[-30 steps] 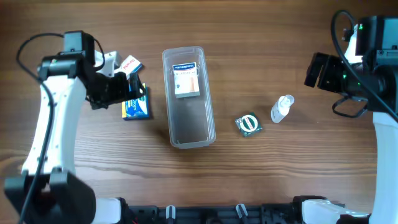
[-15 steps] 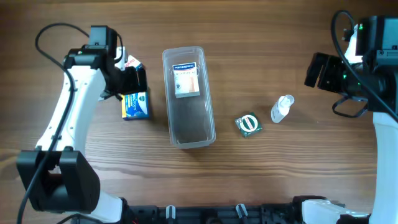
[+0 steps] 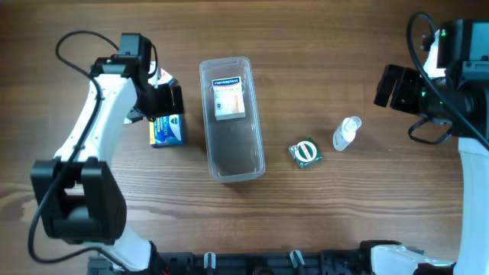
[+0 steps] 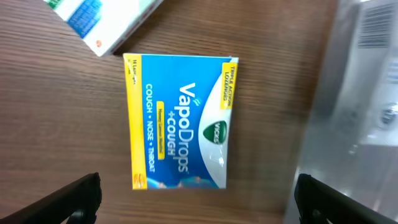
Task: Pack container
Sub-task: 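Lower left gripper and grasp the VapoDrops box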
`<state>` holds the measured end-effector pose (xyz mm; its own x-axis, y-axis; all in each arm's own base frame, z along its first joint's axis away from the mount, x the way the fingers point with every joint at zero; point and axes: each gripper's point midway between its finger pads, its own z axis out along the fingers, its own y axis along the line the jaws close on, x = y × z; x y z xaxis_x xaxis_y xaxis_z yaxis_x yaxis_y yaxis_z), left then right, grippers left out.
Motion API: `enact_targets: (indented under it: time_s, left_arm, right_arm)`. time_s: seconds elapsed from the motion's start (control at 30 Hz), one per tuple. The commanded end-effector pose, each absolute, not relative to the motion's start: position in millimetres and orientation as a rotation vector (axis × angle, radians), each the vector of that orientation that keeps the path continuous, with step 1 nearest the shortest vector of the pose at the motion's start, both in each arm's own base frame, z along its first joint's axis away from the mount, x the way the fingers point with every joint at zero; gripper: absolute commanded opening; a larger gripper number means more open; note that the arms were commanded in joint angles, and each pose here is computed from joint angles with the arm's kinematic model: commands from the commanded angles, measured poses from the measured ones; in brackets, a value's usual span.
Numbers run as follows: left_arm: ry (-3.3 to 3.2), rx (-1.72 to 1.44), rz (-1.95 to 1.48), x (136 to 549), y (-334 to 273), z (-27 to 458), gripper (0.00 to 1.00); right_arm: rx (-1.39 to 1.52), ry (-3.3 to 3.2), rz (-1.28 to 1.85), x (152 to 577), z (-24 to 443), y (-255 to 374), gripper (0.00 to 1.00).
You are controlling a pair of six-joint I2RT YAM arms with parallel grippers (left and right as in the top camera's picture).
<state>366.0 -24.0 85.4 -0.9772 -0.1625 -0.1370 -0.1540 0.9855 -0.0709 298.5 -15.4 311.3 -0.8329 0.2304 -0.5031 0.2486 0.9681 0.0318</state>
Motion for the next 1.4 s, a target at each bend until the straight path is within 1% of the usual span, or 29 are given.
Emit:
enact_targets:
  time_s: [0.0, 0.47, 0.83, 1.23, 1.37]
  left_arm:
    - [3.037, -0.285, -0.057, 360, -21, 55, 1.0]
    - [3.03, -0.284, -0.058, 355, -20, 9, 1.0]
    - [3.013, -0.284, -0.015, 355, -15, 1, 1.0]
    - [2.957, -0.275, -0.021, 365, -15, -4, 1.0]
    - [2.958, -0.189, -0.014, 366, -15, -5, 1.0]
  right_arm:
    - [0.343, 2.586, -0.072, 301, 312, -19, 1.0]
    - [0.343, 2.586, -0.072, 301, 312, -19, 0.99]
    - [0.343, 2.586, -0.072, 301, 312, -19, 1.0]
    - [0.343, 2.586, -0.072, 301, 312, -19, 1.0]
    - [0.343, 2.586, -0.072, 301, 312, -19, 1.0]
